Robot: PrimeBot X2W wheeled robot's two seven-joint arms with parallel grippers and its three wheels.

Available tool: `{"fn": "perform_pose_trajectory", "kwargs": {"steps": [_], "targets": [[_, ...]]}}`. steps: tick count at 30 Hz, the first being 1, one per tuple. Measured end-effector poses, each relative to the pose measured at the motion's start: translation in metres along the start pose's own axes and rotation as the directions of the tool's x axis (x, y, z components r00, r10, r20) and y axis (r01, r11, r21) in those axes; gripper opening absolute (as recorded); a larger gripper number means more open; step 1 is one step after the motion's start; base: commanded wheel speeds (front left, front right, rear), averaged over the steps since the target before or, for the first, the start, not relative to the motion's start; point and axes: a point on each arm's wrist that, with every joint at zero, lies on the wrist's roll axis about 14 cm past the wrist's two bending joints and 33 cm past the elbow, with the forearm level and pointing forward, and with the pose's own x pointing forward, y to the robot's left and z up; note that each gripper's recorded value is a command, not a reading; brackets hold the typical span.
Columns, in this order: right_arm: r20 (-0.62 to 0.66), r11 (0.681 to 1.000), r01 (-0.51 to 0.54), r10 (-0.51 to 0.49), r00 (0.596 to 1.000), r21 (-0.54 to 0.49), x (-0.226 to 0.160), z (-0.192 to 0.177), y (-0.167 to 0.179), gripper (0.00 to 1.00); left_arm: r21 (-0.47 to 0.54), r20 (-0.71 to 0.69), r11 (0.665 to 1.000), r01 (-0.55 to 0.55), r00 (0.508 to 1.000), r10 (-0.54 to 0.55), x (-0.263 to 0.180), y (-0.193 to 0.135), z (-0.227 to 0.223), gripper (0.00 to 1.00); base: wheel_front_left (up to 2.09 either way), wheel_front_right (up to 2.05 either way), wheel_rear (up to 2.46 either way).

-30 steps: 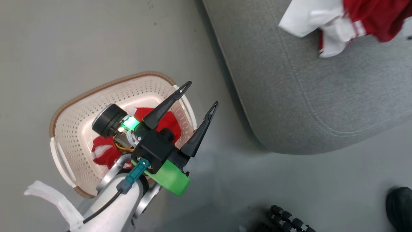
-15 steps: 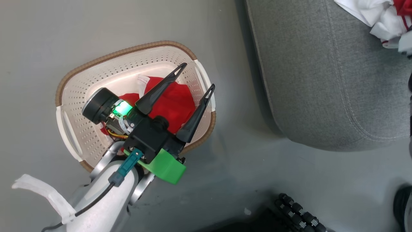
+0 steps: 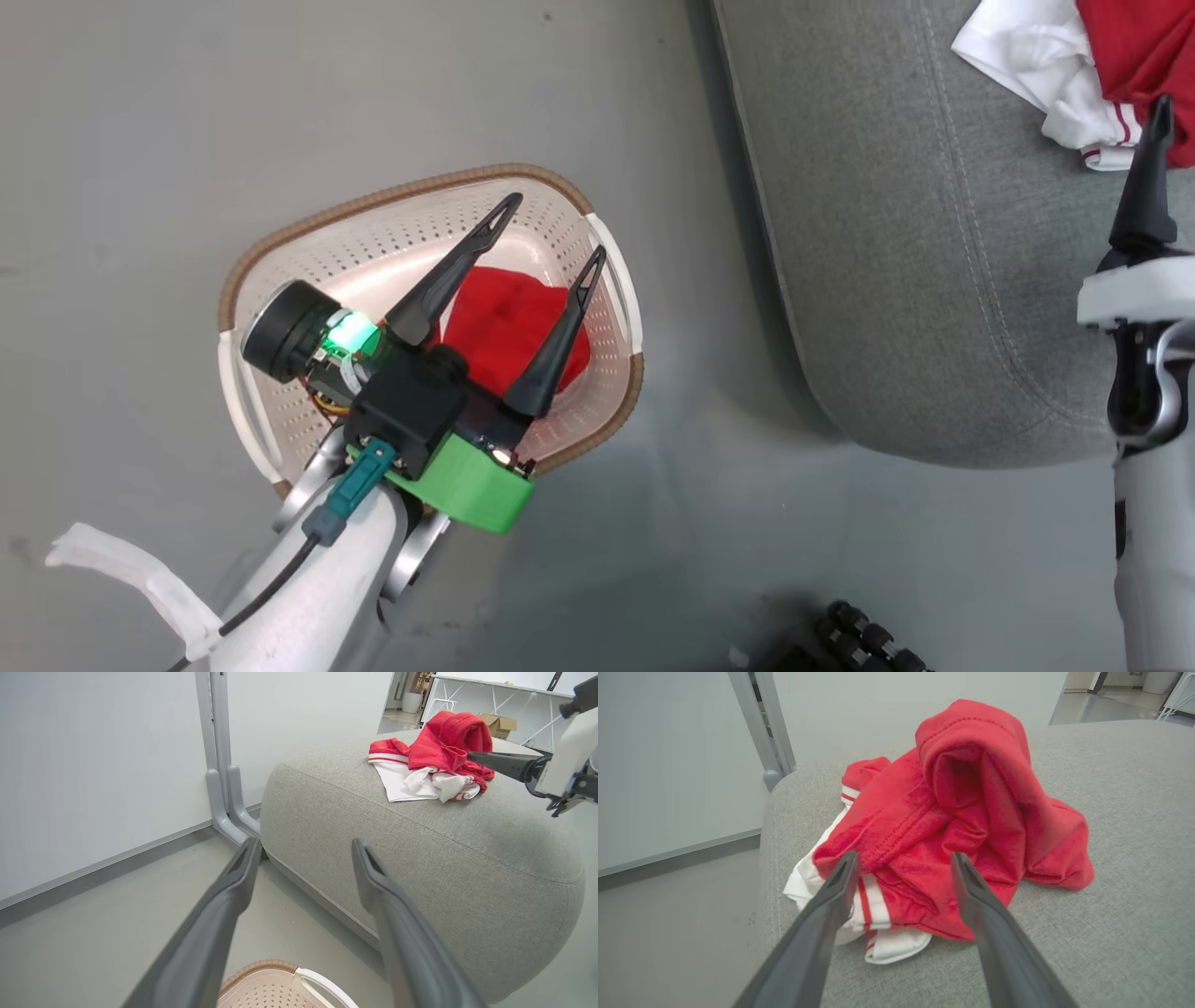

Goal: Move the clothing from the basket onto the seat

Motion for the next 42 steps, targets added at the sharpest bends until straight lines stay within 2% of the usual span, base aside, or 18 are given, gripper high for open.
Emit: {"fn": "perform_pose_trajectory", "kwargs": {"steps": [3, 7, 13, 20, 26, 32, 36, 42], "targets": [[0.032, 1.0, -0.014, 0.014, 0.999, 0.002, -0.013, 0.01, 0.006, 1.0, 0.004, 0.012, 1.0, -0.028, 1.0, 0.028, -0.006, 0.002, 0.008, 1.0, 0.0, 0.0, 0.0], [0.058, 0.998, -0.061, 0.062, 0.996, -0.012, -0.032, 0.019, 0.021, 1.0, 0.007, 0.031, 0.993, -0.119, 0.992, 0.118, -0.018, 0.014, 0.02, 1.0, 0.0, 0.0, 0.0], [0.087, 0.986, -0.167, 0.166, 0.982, 0.0, -0.058, 0.029, 0.059, 1.0, 0.014, 0.048, 0.964, -0.265, 0.963, 0.264, -0.044, 0.035, 0.038, 1.0, 0.0, 0.0, 0.0], [0.114, 0.952, -0.305, 0.301, 0.947, 0.017, -0.083, 0.039, 0.106, 1.0, 0.004, 0.101, 0.889, -0.458, 0.885, 0.455, -0.087, 0.065, 0.068, 1.0, 0.0, 0.0, 0.0], [0.156, 0.919, -0.394, 0.386, 0.909, 0.021, -0.098, 0.057, 0.137, 1.0, 0.011, 0.165, 0.79, -0.613, 0.781, 0.603, -0.136, 0.087, 0.096, 1.0, 0.0, 0.0, 0.0], [0.175, 0.893, -0.449, 0.439, 0.881, 0.02, -0.112, 0.068, 0.155, 1.0, 0.032, 0.206, 0.699, -0.714, 0.689, 0.694, -0.18, 0.095, 0.112, 1.0, 0.0, 0.0, 0.0], [0.182, 0.878, -0.479, 0.468, 0.865, 0.017, -0.122, 0.075, 0.164, 1.0, 0.045, 0.212, 0.67, -0.741, 0.663, 0.718, -0.201, 0.092, 0.115, 1.0, 0.0, 0.0, 0.0], [0.175, 0.865, -0.501, 0.491, 0.854, 0.017, -0.138, 0.077, 0.167, 1.0, 0.07, 0.19, 0.67, -0.739, 0.669, 0.719, -0.214, 0.078, 0.108, 1.0, 0.0, 0.0, 0.0]]}}
